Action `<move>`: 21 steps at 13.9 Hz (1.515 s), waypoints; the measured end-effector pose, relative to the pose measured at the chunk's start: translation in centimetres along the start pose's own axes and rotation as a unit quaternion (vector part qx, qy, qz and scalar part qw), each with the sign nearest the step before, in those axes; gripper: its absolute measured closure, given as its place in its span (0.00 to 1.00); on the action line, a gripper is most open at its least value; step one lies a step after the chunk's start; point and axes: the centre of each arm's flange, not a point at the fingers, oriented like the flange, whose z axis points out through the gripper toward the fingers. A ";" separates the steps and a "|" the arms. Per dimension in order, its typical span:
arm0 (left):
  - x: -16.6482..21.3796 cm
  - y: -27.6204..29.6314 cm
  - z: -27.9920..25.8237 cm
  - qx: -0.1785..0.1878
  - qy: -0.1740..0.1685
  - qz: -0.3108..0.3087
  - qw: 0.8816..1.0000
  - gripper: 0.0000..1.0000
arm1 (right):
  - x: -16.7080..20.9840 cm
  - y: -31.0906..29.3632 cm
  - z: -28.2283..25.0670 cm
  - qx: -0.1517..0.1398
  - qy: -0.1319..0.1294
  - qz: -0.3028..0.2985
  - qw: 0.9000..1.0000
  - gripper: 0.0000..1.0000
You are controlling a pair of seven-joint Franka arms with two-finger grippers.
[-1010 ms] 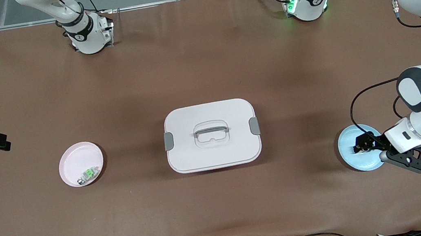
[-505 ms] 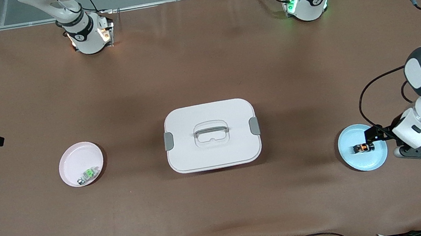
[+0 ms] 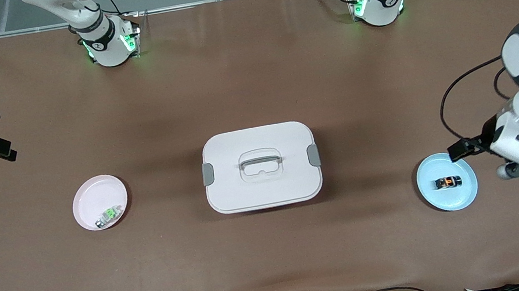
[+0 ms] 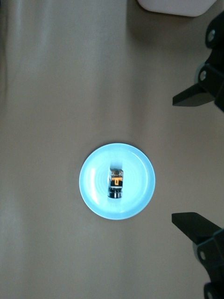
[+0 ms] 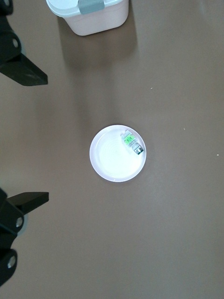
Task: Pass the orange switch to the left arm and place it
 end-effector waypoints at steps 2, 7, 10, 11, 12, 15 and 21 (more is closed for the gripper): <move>-1.6 -1.1 -3.2 0.003 0.008 -0.007 1.000 0.00 | -0.1 1.1 0.3 0.015 -0.004 0.014 1.000 0.00; -8.4 -4.0 -9.8 0.017 0.004 -0.027 0.999 0.00 | -0.5 1.6 -0.1 0.020 -0.001 0.018 1.000 0.00; -12.6 -3.8 -11.8 0.022 0.009 -0.024 0.999 0.00 | -0.5 1.3 -0.2 0.020 0.000 0.016 1.000 0.00; -13.6 -3.6 -12.3 0.023 0.010 -0.023 0.999 0.00 | -0.6 1.3 -0.3 0.020 0.001 0.015 1.000 0.00; -14.5 -3.4 -12.7 0.024 0.007 -0.022 0.999 0.00 | -0.7 1.3 -0.4 0.020 0.002 0.014 1.000 0.00; -15.8 -2.8 -13.5 0.022 0.002 -0.016 1.000 0.00 | -0.9 1.0 -0.8 0.019 0.006 0.009 1.000 0.00; -17.0 -1.3 -14.2 0.027 -0.026 0.022 0.999 0.00 | -1.2 0.0 -0.9 0.017 0.007 -0.029 0.999 0.00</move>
